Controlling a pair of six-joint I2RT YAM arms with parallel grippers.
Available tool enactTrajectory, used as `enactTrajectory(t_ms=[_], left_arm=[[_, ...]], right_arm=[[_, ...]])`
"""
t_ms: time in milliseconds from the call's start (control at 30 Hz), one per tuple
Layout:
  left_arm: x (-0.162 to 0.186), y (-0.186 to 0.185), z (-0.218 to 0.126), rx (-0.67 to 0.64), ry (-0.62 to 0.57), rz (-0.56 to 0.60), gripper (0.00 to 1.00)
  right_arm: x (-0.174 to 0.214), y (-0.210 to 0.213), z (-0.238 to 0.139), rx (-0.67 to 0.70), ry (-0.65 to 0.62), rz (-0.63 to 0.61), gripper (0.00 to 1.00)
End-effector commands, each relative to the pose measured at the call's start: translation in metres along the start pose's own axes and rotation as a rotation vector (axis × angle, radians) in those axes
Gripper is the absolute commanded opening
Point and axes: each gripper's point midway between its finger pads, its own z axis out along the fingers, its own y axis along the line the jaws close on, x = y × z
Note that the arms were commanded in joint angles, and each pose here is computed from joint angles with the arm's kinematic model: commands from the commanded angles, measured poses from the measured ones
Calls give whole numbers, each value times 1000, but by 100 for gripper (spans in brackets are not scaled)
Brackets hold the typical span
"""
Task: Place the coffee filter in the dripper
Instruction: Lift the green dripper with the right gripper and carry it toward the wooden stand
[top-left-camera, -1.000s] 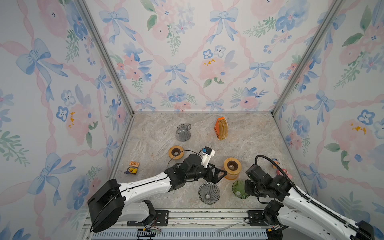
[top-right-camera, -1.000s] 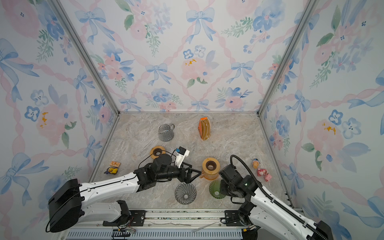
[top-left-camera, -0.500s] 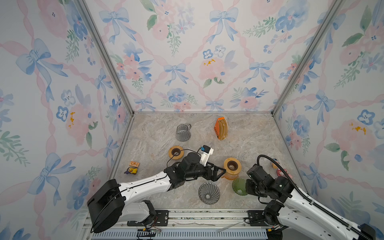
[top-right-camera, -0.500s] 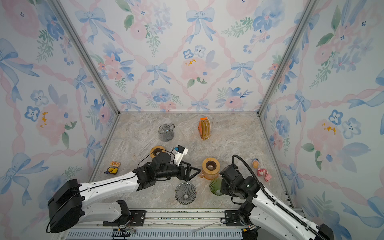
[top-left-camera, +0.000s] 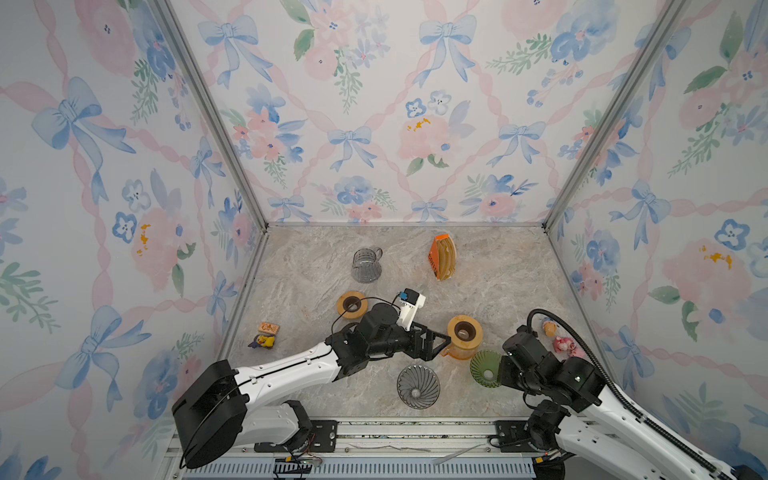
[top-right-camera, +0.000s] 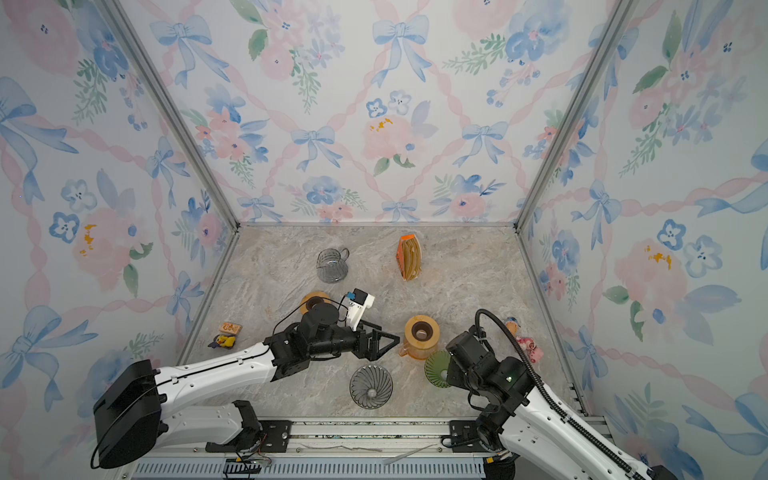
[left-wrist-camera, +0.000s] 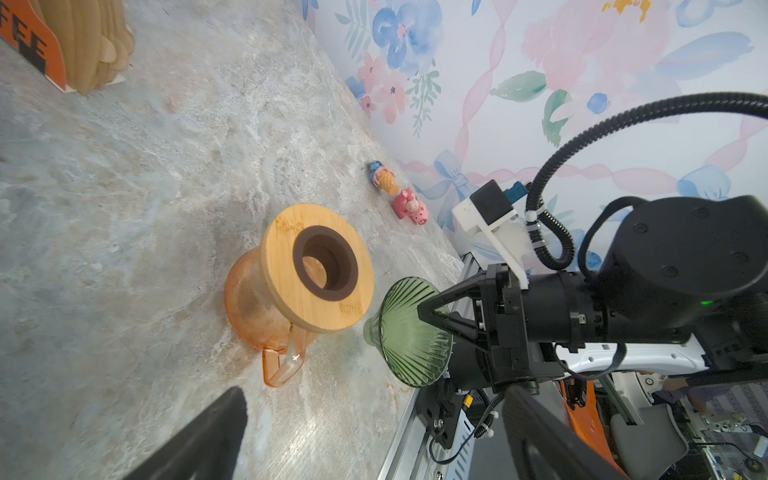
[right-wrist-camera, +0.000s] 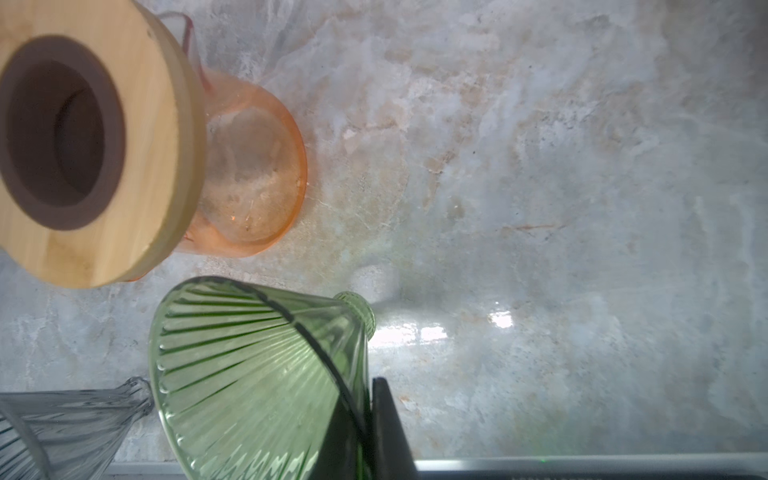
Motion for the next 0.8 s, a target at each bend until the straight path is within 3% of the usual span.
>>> enactTrajectory(t_ms=[0,767], left_arm=[[-5,-6,-3,27,-16,1,98],[-7,-7,-11,32,-48,4,98]], right_arm=[[-10,-1,-17,-2,-47,9,5],[-53,26,-83,-98,-158,-65,4]])
